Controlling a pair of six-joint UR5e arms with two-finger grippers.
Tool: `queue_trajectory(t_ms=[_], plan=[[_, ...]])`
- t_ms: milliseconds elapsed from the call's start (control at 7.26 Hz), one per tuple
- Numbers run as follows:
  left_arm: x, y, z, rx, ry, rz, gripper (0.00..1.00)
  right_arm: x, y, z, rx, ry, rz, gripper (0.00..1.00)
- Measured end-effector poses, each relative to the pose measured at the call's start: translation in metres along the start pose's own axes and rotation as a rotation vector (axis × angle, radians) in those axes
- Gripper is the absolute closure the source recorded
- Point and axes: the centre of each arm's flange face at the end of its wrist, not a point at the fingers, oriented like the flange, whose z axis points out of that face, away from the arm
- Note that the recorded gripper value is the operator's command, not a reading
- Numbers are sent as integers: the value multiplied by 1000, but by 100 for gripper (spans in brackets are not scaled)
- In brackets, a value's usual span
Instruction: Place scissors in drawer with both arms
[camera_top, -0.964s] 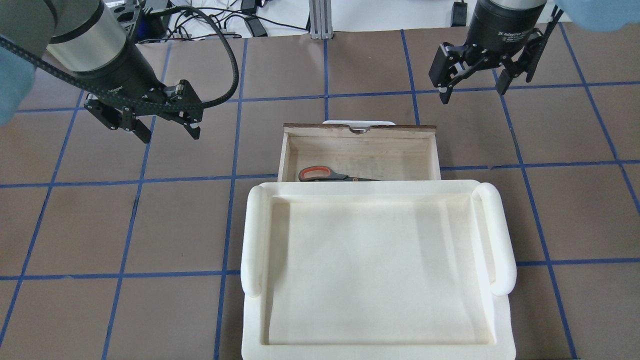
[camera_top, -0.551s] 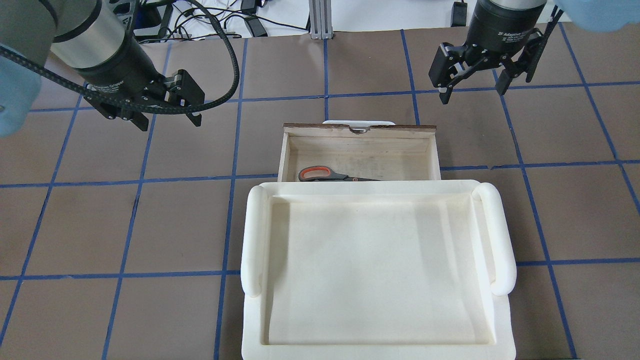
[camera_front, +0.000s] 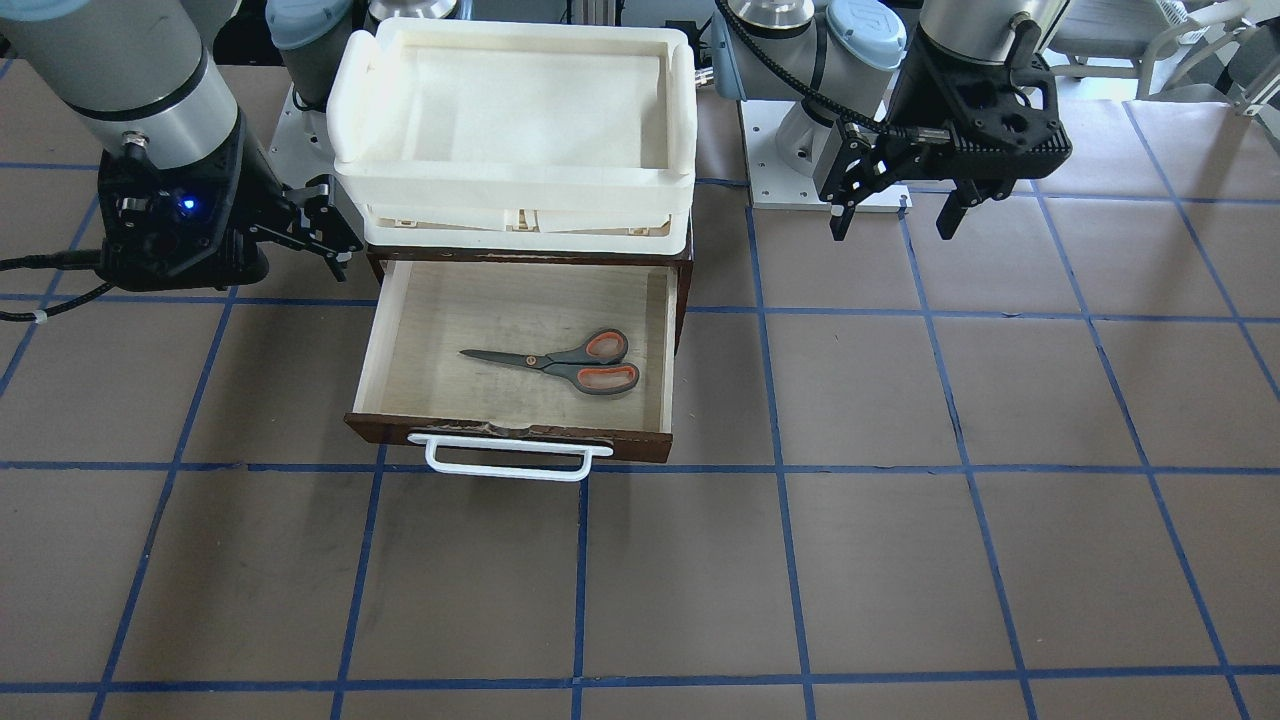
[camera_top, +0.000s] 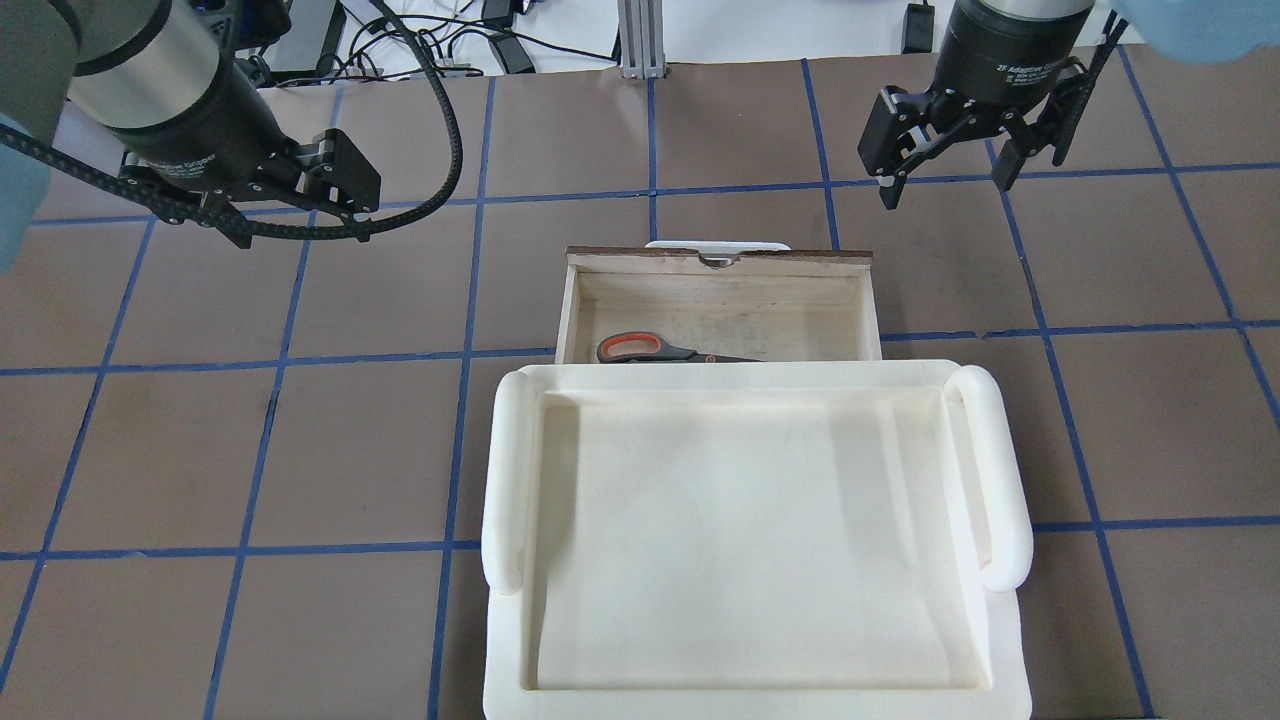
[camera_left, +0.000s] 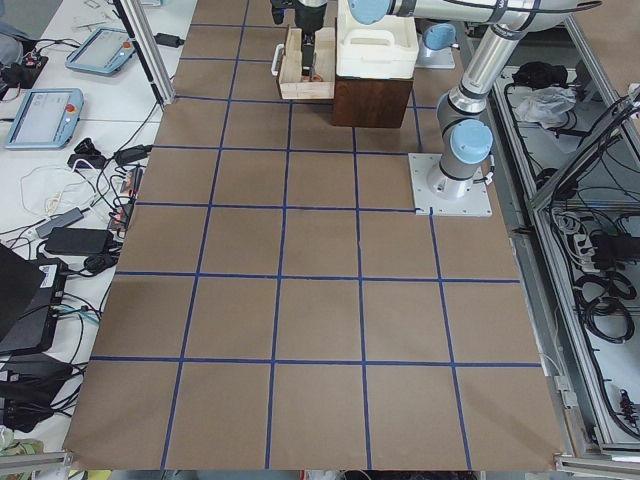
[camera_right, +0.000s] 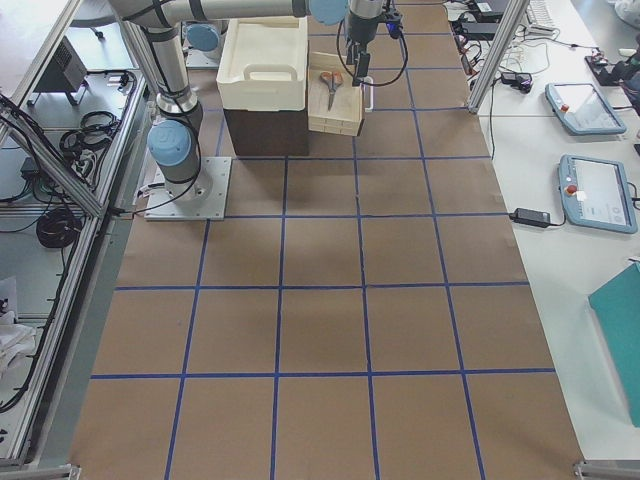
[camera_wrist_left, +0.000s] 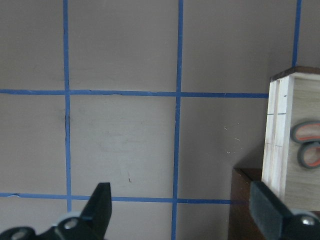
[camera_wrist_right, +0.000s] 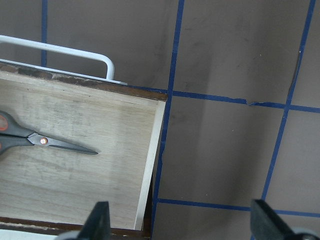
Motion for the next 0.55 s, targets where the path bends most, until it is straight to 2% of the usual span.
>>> queue_trajectory(t_ms=[551], plan=[[12,6,-6,11,33,-17,0,0,0,0,-4,-1,0,0]])
